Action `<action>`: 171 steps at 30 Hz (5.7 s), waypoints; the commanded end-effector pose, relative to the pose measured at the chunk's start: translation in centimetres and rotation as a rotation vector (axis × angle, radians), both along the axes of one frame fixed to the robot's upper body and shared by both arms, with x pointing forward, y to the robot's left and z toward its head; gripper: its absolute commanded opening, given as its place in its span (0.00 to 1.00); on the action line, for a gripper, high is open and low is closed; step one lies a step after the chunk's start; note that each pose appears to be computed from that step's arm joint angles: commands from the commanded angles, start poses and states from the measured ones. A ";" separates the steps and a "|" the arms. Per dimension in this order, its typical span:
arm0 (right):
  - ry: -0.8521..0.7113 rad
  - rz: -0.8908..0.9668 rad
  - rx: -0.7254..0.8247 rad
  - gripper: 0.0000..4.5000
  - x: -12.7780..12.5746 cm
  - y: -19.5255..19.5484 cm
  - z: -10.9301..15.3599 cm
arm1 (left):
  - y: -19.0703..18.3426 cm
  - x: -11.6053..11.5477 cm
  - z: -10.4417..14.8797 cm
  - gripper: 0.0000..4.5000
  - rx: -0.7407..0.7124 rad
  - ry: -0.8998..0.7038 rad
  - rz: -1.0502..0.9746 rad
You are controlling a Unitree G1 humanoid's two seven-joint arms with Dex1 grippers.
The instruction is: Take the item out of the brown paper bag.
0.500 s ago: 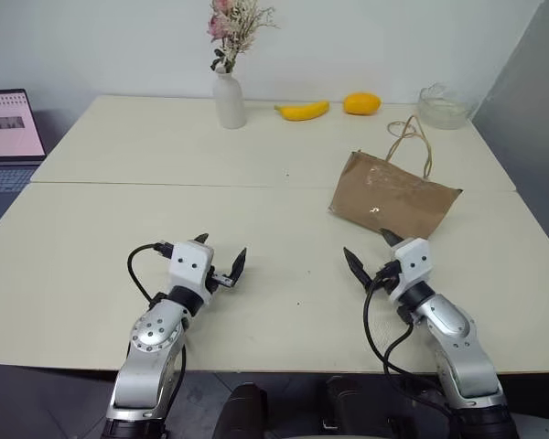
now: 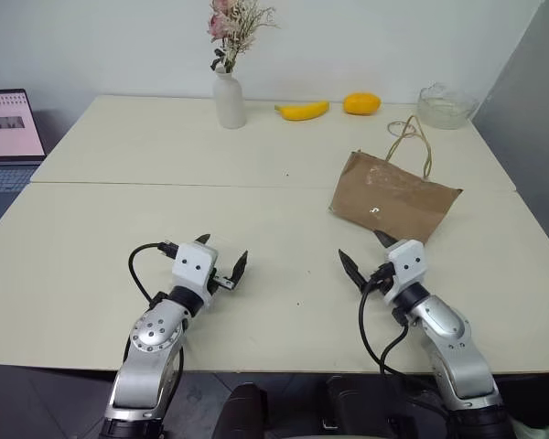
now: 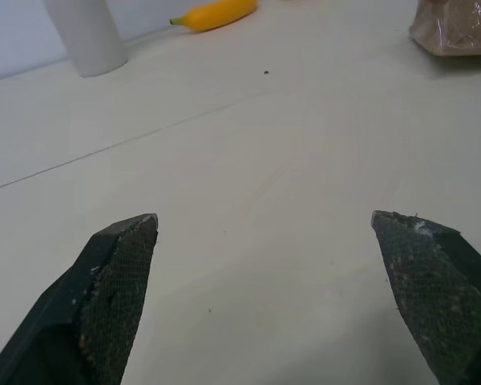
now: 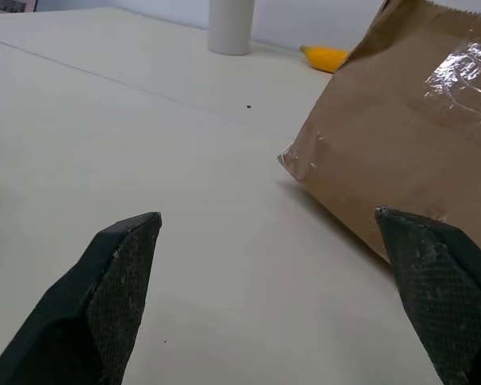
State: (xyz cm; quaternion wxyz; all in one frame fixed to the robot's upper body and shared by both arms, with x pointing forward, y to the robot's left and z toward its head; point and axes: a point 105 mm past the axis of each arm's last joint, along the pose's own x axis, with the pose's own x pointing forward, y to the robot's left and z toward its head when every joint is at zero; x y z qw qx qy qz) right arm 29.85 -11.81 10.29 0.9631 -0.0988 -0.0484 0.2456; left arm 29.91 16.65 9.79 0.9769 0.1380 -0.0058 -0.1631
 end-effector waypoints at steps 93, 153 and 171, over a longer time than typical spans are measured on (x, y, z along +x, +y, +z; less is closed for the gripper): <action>-0.031 0.163 -0.115 0.17 12.6 -7.2 18.5 | -7.0 -3.1 11.2 1.00 -0.101 -0.103 -0.643; -0.149 0.012 -0.048 0.01 9.8 -5.5 20.9 | -6.4 -2.6 10.9 1.00 -0.154 -0.075 -0.624; -0.560 0.283 -0.412 0.01 12.5 4.7 25.2 | -4.5 -4.9 10.5 1.00 -0.239 -0.043 -0.453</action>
